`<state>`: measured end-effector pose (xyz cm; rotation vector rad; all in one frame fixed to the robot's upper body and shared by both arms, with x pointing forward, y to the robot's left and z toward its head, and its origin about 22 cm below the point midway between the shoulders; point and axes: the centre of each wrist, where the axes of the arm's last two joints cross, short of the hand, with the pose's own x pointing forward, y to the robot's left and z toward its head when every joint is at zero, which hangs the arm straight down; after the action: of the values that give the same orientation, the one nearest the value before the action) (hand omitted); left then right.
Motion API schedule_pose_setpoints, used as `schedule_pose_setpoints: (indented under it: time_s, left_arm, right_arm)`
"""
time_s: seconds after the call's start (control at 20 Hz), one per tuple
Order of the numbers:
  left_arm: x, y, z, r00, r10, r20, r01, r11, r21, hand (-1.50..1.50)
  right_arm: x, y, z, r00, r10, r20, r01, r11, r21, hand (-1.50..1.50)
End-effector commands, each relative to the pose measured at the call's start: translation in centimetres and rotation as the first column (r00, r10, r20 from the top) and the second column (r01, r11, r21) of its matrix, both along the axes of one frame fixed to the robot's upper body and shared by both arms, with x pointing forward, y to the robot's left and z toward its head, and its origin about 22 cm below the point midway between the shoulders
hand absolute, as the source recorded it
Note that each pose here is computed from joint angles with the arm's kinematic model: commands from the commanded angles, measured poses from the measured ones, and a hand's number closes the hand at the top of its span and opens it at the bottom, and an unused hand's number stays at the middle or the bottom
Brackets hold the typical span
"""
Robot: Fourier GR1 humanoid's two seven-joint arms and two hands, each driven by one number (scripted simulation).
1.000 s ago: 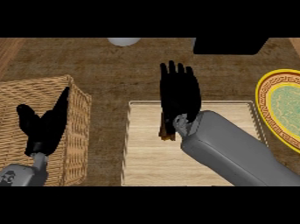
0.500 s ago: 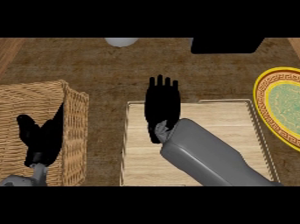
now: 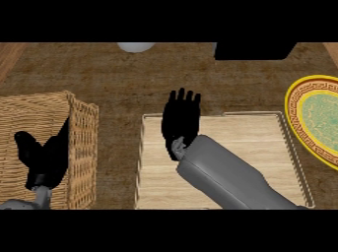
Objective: Pick the sweet potato from the tray and place it in the plate
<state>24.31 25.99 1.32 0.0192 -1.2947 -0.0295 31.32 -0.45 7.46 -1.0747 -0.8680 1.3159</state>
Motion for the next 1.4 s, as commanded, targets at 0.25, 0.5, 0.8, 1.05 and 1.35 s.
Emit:
schedule_pose_setpoints:
  time_s: [0.25, 0.5, 0.8, 1.05, 1.35]
  left_arm:
    - [-1.1, -1.3, -3.0, 0.995, -0.002, -0.101, -0.001, 1.0, -0.03, 0.0]
    - [-1.2, -2.0, -3.6, 0.996, 0.005, -0.086, -0.007, 1.0, -0.026, 0.0]
    - [-1.8, -2.1, -3.8, 0.992, 0.014, -0.128, -0.019, 0.999, -0.035, 0.0]
    - [-1.2, -1.4, -3.9, 0.994, 0.01, -0.105, -0.012, 1.0, -0.017, 0.0]
    - [-2.8, -3.1, -4.9, 0.995, -0.013, -0.1, 0.01, 1.0, -0.027, 0.0]
  right_arm:
    - [1.0, -0.1, -1.6, 0.989, -0.15, 0.0, 0.149, 0.98, -0.13, -1.5]
    - [0.4, -1.0, -3.8, 0.988, -0.147, -0.048, 0.14, 0.982, -0.127, -1.5]
    - [0.8, -2.6, -4.7, 0.985, -0.077, -0.153, 0.044, 0.978, -0.206, 1.5]
    - [0.7, -1.1, -4.8, 0.992, -0.075, -0.105, 0.049, 0.971, -0.234, 1.5]
    - [0.4, 0.2, -3.5, 0.999, 0.03, 0.028, -0.022, 0.971, -0.239, 1.5]
